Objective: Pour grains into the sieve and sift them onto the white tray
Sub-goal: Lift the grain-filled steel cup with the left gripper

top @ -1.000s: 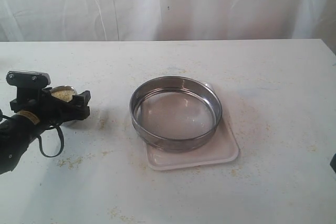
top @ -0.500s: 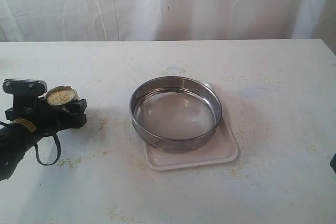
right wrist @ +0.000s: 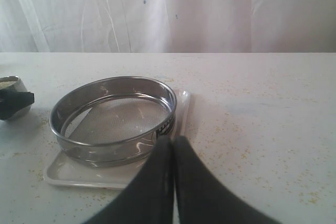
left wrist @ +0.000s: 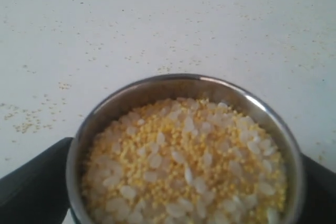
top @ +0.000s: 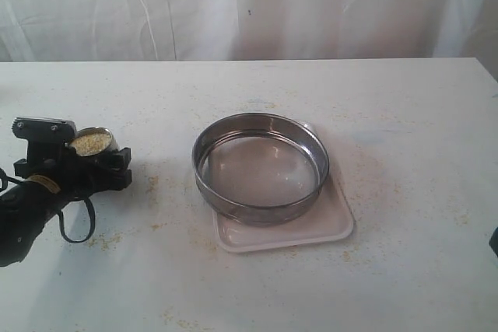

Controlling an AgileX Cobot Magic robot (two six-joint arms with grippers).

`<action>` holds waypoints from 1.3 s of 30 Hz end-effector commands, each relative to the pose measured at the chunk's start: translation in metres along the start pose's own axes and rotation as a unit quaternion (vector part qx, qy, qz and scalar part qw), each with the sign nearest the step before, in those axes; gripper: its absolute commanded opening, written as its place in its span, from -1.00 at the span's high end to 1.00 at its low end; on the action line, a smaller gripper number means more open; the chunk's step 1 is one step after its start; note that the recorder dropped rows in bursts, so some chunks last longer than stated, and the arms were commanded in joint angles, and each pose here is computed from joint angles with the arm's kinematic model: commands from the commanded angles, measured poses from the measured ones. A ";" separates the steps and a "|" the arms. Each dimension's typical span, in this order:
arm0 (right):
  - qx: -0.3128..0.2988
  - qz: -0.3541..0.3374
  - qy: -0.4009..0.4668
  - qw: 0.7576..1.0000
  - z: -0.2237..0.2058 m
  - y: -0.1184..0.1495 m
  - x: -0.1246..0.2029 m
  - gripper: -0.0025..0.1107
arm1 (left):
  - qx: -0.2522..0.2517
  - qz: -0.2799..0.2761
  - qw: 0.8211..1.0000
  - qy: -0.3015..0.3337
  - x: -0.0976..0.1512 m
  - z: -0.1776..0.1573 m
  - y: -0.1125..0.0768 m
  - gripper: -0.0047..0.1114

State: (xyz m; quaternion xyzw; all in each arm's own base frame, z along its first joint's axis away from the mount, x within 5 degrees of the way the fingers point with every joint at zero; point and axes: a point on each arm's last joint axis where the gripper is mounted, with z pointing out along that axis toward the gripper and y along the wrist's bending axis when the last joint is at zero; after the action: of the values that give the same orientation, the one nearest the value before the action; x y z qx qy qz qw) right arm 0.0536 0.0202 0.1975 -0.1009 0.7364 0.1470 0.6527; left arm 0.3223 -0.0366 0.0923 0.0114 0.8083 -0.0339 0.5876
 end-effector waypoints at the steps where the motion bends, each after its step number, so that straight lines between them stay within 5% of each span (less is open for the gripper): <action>1: 0.003 -0.001 -0.006 1.000 0.000 -0.001 0.000 0.96 | -0.005 -0.002 1.000 0.009 0.007 0.002 0.001 -0.68; 39: 0.003 -0.001 -0.006 1.000 0.000 -0.001 0.000 0.96 | -0.002 -0.002 1.000 -0.010 -0.001 0.012 -0.001 -0.65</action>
State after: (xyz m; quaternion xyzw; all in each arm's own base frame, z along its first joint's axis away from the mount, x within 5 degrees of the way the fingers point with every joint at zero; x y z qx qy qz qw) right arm 0.0536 0.0202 0.1975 -0.1009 0.7364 0.1470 0.6527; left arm 0.3338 -0.0375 0.0889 0.0077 0.8045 -0.0331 0.5930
